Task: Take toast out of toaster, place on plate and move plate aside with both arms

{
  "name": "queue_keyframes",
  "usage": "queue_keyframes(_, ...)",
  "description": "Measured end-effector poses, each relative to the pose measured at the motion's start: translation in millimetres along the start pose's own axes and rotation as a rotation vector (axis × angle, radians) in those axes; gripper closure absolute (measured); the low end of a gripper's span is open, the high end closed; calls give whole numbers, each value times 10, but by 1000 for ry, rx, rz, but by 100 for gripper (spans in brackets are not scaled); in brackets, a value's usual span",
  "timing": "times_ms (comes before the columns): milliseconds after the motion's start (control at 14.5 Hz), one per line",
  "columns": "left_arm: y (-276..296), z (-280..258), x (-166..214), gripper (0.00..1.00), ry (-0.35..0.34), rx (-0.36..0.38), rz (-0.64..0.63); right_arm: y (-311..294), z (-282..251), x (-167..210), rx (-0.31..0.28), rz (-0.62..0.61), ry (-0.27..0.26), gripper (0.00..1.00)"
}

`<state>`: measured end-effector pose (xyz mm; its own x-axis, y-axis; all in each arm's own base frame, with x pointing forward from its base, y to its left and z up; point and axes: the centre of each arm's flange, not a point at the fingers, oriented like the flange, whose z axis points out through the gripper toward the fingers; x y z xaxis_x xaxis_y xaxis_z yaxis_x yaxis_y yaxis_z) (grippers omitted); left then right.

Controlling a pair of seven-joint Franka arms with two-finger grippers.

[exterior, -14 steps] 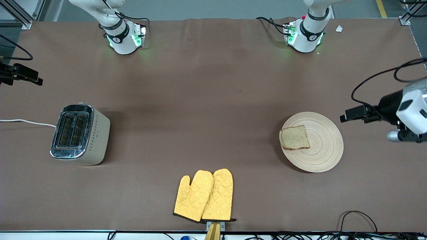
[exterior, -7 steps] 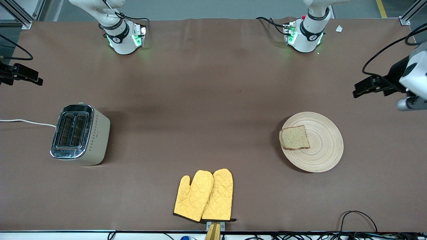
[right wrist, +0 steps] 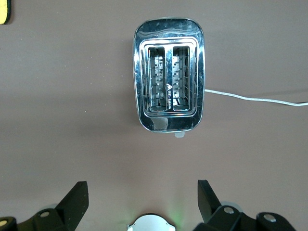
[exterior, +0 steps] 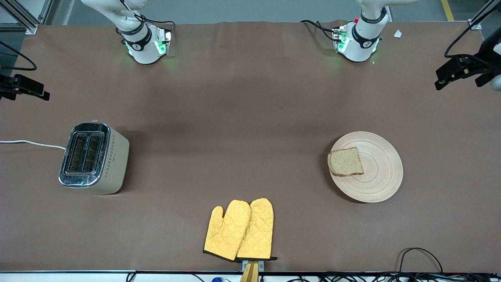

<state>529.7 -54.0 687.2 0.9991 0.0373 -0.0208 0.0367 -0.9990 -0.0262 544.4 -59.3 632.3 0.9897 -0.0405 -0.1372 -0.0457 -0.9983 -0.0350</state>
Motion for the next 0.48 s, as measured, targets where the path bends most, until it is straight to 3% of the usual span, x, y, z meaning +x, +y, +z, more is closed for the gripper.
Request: queue_keyframes(483, 35, 156, -266, 0, -9, -2, 7, -10, 0, 1, 1, -2, 0, 0)
